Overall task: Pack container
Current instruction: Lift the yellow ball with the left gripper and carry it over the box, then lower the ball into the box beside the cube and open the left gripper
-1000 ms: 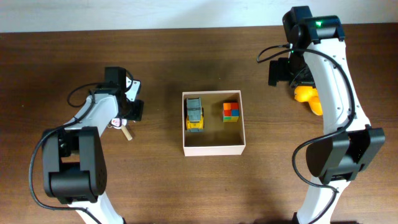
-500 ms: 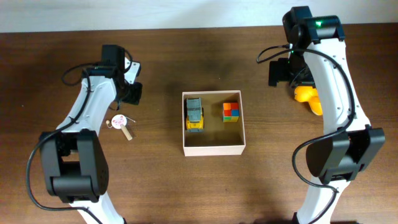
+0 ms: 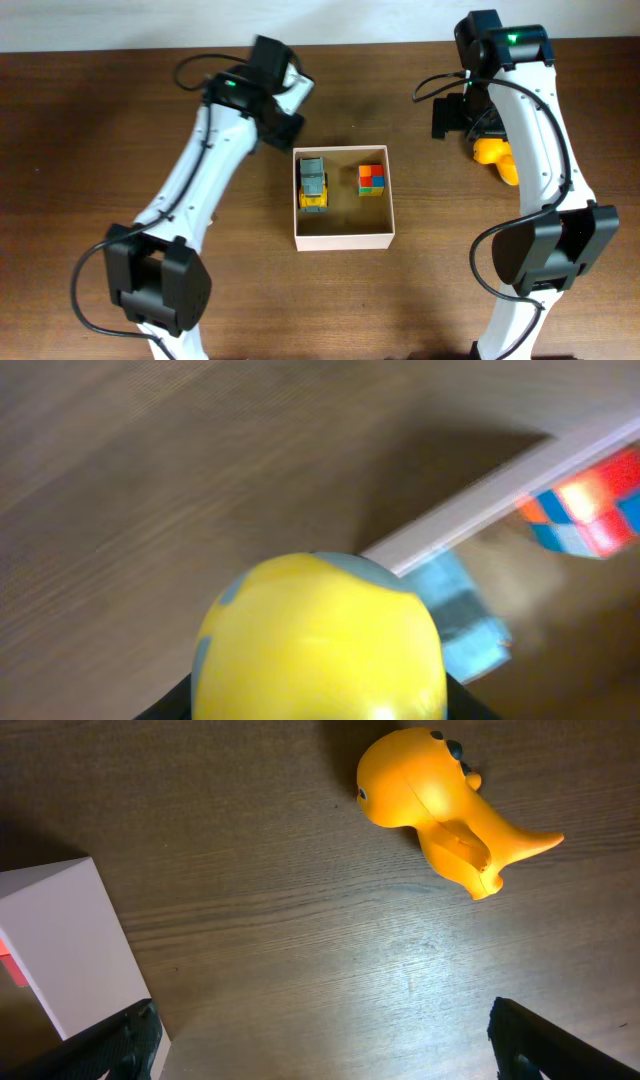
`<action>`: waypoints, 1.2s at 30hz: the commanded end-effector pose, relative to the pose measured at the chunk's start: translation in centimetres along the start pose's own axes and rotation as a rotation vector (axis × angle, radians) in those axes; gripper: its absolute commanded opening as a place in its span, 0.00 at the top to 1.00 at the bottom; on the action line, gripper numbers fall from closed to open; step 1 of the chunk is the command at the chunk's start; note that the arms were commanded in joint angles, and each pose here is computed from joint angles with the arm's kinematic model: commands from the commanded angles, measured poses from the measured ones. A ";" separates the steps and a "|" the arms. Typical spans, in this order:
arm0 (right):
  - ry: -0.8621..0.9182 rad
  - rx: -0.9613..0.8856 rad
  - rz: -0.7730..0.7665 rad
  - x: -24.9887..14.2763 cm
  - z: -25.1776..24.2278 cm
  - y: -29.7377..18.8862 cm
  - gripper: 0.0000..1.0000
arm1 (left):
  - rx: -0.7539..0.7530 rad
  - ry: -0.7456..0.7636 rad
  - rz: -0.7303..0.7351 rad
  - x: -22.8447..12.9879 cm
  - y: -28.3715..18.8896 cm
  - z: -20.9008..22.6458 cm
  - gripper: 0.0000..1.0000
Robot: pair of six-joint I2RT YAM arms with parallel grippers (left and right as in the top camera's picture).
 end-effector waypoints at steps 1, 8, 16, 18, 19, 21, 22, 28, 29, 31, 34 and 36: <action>0.011 0.010 -0.046 0.1 -0.4 -1.5 0.01 | -0.033 0.070 -0.007 1.4 -0.1 -3.0 0.54; 0.011 0.010 -0.046 0.1 -0.4 -1.5 0.01 | -0.100 0.170 0.054 1.4 2.3 -8.2 0.54; 0.010 0.008 -0.043 0.0 -0.4 -1.5 0.01 | -0.145 0.206 0.145 0.8 7.0 -10.3 0.54; 0.010 0.008 -0.042 0.0 -0.4 -1.5 0.01 | -0.149 0.207 0.157 0.6 7.7 -10.4 0.54; 0.010 0.007 -0.043 0.0 -0.4 -1.5 0.01 | -0.152 0.207 0.163 0.5 8.1 -10.5 0.54; 0.010 0.008 -0.042 0.0 -0.4 -1.5 0.01 | -0.151 0.207 0.162 0.5 8.2 -10.5 0.54; 0.010 0.008 -0.042 0.0 -0.4 -1.5 0.01 | -0.148 0.207 0.155 0.7 8.2 -10.4 0.53; 0.010 0.007 -0.042 0.0 -0.4 -1.5 0.01 | -0.136 0.206 0.119 1.4 8.4 -10.3 0.35; 0.010 0.007 -0.042 0.0 -0.4 -1.5 0.01 | -0.135 0.205 0.116 1.5 8.4 -10.3 0.30; 0.010 0.007 -0.042 0.0 -0.4 -1.5 0.01 | -0.134 0.205 0.116 1.5 8.4 -10.2 0.23; 0.010 0.007 -0.042 0.0 -0.4 -1.5 0.01 | -0.130 0.205 0.102 1.7 8.4 -10.2 0.21; 0.010 0.007 -0.041 0.0 -0.4 -1.5 0.02 | -0.126 0.204 0.092 1.9 8.4 -10.1 0.21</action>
Point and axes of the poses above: each gripper's point midway between its finger pads, its own y axis out along the fingers, its own z axis along the line the jaws close on, x = y × z, the point moved 5 cm from there along -y, back along the fingers, and after that the axes turned 14 degrees about y, right-handed, at the moved point
